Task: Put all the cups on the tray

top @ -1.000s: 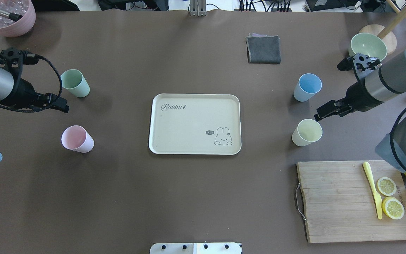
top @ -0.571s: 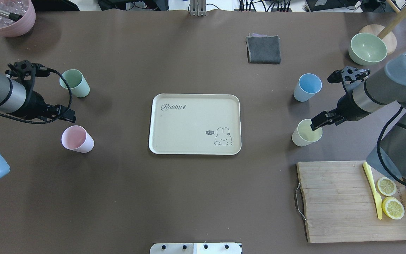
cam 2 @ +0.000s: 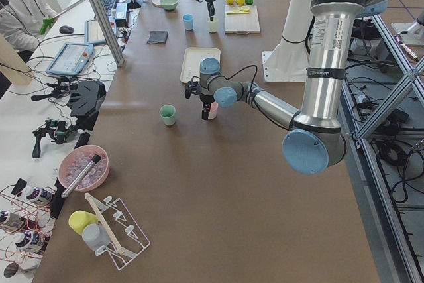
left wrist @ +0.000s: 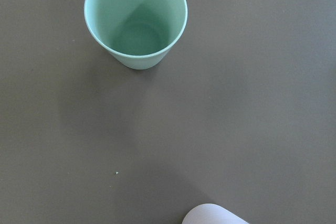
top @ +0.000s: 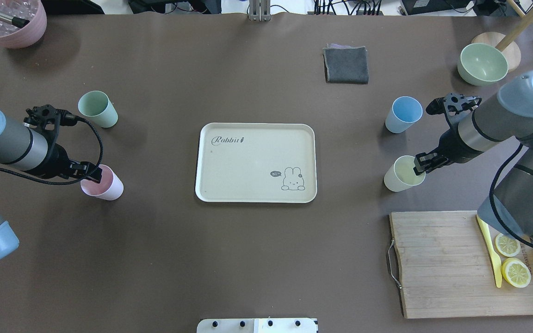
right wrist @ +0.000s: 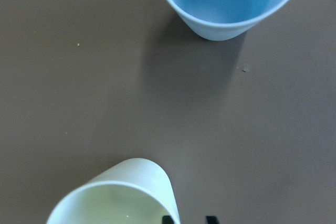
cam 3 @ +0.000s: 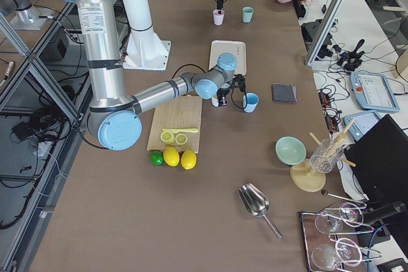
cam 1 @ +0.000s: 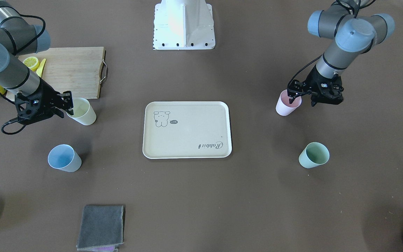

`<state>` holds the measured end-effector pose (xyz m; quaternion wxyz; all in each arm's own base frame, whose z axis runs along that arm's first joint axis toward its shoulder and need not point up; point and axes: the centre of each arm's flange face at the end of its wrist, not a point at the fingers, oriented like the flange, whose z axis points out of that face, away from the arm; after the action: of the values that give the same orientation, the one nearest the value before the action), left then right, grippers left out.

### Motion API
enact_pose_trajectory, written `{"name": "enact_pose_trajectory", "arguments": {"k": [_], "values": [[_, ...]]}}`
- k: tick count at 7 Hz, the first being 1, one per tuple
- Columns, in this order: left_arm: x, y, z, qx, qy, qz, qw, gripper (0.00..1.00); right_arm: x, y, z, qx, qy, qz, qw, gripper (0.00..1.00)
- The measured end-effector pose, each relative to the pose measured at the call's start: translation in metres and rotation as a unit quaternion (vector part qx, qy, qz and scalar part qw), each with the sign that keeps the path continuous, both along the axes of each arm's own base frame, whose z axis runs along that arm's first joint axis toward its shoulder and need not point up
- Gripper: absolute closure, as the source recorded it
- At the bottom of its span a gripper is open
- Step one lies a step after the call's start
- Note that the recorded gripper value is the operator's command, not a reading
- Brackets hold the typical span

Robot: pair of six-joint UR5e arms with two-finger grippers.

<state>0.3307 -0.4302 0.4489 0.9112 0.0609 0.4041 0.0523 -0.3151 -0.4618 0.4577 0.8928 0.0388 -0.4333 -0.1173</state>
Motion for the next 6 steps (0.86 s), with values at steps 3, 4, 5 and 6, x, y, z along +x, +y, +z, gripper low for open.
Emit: {"name": "enact_pose_trajectory", "arguments": {"k": [3,4,5,6], "values": [[0.003,0.007,-0.004,-0.007,-0.002,0.008,0.9999,1.0,0.002,0.0,-0.01,-0.005,-0.012,-0.007,0.9999,1.0],[0.011,0.001,-0.034,-0.013,0.003,0.013,0.9998,1.0,0.002,-0.007,-0.026,-0.008,-0.02,-0.007,0.9997,1.0],[0.028,-0.013,-0.084,-0.025,0.007,0.009,0.9996,1.0,-0.006,-0.02,-0.056,-0.012,-0.025,-0.004,0.9996,1.0],[0.05,-0.023,-0.137,-0.042,0.013,-0.002,0.9991,1.0,-0.023,-0.029,-0.093,-0.021,-0.029,0.003,0.9994,1.0]]}}
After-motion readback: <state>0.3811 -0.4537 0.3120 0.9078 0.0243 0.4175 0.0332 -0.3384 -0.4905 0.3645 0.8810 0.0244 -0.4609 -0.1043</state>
